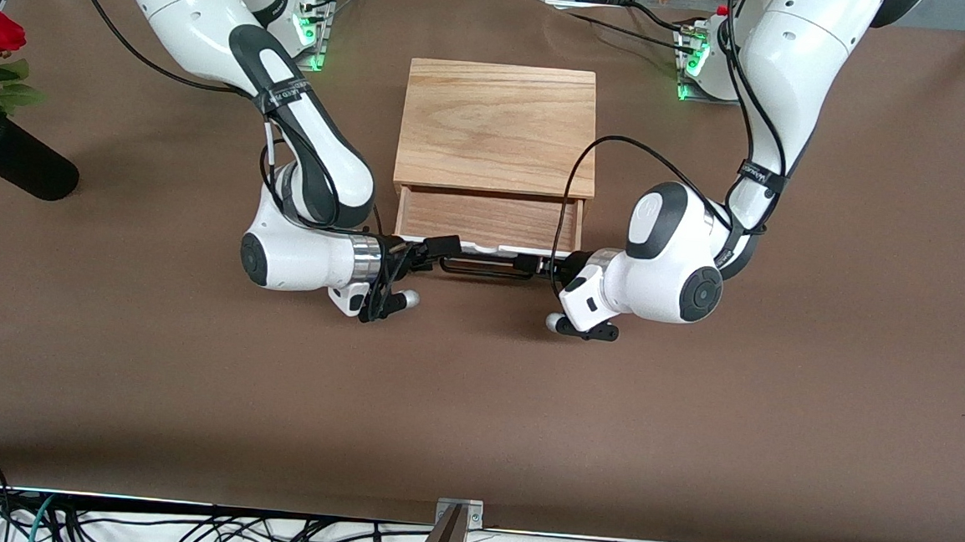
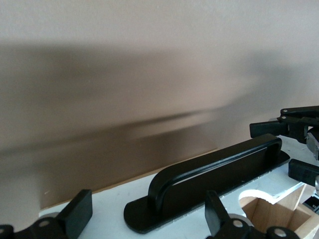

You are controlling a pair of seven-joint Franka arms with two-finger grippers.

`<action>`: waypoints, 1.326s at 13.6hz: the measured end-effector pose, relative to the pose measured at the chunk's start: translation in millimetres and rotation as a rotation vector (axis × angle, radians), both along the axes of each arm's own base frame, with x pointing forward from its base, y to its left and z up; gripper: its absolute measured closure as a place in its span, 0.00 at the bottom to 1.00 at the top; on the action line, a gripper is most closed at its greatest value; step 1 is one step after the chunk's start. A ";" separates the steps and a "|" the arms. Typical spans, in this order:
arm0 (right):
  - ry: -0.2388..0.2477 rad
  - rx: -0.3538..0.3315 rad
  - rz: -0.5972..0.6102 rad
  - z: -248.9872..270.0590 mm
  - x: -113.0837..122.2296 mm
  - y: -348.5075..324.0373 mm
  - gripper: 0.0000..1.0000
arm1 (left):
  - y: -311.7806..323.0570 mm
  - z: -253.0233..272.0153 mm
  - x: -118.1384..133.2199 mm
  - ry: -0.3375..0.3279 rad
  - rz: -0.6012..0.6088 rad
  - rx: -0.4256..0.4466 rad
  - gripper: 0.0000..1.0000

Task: Close drawer with both arms simultaneously
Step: 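Push the drawer front into the box with both grippers, then press the drawer fully shut with both grippers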

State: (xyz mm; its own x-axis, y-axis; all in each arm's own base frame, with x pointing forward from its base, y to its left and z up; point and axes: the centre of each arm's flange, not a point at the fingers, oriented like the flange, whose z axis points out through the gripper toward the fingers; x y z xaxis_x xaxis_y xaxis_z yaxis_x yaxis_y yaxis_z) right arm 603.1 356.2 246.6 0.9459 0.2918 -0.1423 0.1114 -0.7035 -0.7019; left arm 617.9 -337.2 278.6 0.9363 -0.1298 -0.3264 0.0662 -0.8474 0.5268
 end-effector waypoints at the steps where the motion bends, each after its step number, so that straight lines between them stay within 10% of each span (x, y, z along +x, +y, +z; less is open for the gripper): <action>1: 0.003 -0.001 0.005 -1.0 -2.1 2.1 0.00 | -0.1 -0.5 -1.5 0.010 -0.007 0.001 0.00; 18: 0.140 -0.036 0.047 -12.8 -36.9 31.5 0.00 | -11.4 -7.7 -35.8 0.242 -0.109 -0.047 0.00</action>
State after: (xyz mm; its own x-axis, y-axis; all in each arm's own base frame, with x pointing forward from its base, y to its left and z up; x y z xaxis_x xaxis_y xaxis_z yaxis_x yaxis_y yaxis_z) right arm 566.3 387.7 233.8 0.9015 0.3273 -0.2833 0.0470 -0.7245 -0.6876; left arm 582.1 -348.6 270.9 0.8112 -0.2460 -0.5306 0.1049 -0.8313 0.5458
